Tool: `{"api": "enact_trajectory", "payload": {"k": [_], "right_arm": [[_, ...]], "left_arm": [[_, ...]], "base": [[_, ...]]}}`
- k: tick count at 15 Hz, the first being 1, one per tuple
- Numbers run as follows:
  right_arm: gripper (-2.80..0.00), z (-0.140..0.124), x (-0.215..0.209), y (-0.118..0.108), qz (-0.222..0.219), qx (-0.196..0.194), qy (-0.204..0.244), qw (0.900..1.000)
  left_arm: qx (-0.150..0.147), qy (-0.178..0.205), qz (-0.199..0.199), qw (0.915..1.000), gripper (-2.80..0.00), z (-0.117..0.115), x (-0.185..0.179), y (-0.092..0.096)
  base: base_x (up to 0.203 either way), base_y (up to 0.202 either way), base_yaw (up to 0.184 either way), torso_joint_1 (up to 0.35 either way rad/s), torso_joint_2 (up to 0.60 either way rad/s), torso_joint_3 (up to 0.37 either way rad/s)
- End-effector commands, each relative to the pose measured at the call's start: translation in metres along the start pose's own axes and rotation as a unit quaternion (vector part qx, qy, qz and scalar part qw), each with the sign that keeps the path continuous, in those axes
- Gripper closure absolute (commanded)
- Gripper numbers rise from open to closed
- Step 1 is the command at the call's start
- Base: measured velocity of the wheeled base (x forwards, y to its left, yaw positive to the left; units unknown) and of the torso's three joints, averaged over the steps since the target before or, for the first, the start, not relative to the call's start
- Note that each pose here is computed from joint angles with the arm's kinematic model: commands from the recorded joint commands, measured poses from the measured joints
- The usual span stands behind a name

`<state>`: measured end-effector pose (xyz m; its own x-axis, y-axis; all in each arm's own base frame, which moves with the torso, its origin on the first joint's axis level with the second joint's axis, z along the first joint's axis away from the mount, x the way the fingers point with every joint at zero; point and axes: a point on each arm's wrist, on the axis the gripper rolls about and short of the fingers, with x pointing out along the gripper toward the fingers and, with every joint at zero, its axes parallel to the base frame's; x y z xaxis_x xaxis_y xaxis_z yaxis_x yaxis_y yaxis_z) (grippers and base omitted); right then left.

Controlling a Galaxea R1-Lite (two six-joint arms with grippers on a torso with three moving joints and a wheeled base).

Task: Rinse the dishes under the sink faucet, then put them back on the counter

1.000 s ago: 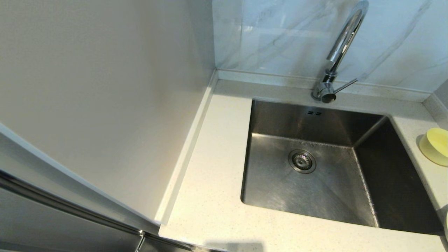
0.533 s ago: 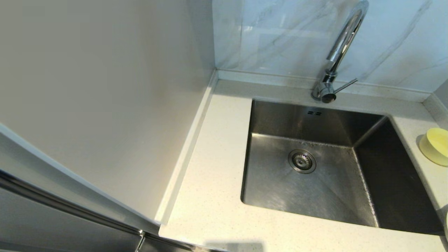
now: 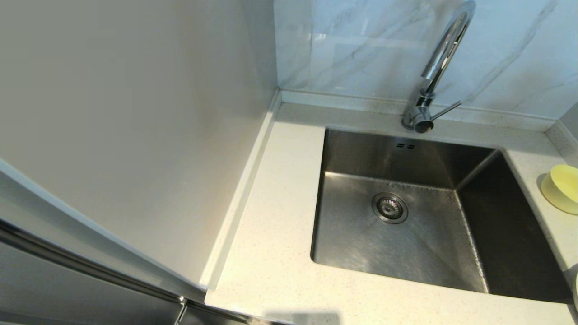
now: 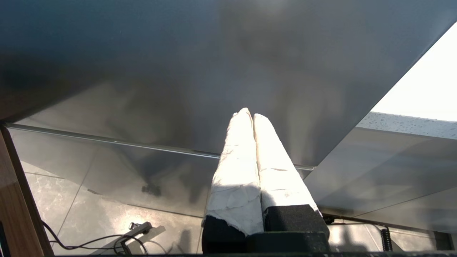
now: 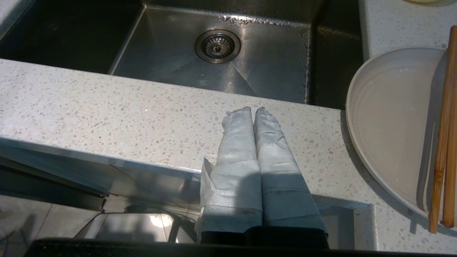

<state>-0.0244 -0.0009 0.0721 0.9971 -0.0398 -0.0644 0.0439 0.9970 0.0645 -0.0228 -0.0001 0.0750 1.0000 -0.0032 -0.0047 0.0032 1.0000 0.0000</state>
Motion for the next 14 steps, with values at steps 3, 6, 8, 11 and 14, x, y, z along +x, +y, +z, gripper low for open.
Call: {"api": "enact_trajectory", "payload": {"k": [3, 6, 8, 11, 14], "right_arm": [[0.00, 0.0001, 0.0001, 0.0000, 0.000, 0.000, 0.001, 1.000], [0.00, 0.0001, 0.0001, 0.0000, 0.000, 0.000, 0.001, 1.000], [0.00, 0.0001, 0.0001, 0.0000, 0.000, 0.000, 0.001, 1.000], [0.00, 0.0000, 0.0001, 0.0000, 0.000, 0.000, 0.001, 1.000], [0.00, -0.0001, 0.0001, 0.0000, 0.000, 0.000, 0.002, 1.000]], "left_arm": [[0.000, 0.000, 0.000, 1.0000, 0.00, 0.0000, 0.0000, 0.0000], [0.000, 0.000, -0.001, 1.0000, 0.00, 0.0000, 0.0000, 0.0000], [0.000, 0.000, 0.000, 1.0000, 0.00, 0.0000, 0.0000, 0.0000], [0.000, 0.000, 0.000, 1.0000, 0.00, 0.0000, 0.0000, 0.0000], [0.000, 0.000, 0.000, 1.0000, 0.00, 0.0000, 0.0000, 0.0000]], "base": [[0.000, 0.000, 0.000, 0.000, 0.00, 0.000], [0.000, 0.000, 0.000, 0.000, 0.00, 0.000], [0.000, 0.000, 0.000, 0.000, 0.00, 0.000], [0.000, 0.000, 0.000, 0.000, 0.00, 0.000], [0.000, 0.000, 0.000, 0.000, 0.00, 0.000]]}}
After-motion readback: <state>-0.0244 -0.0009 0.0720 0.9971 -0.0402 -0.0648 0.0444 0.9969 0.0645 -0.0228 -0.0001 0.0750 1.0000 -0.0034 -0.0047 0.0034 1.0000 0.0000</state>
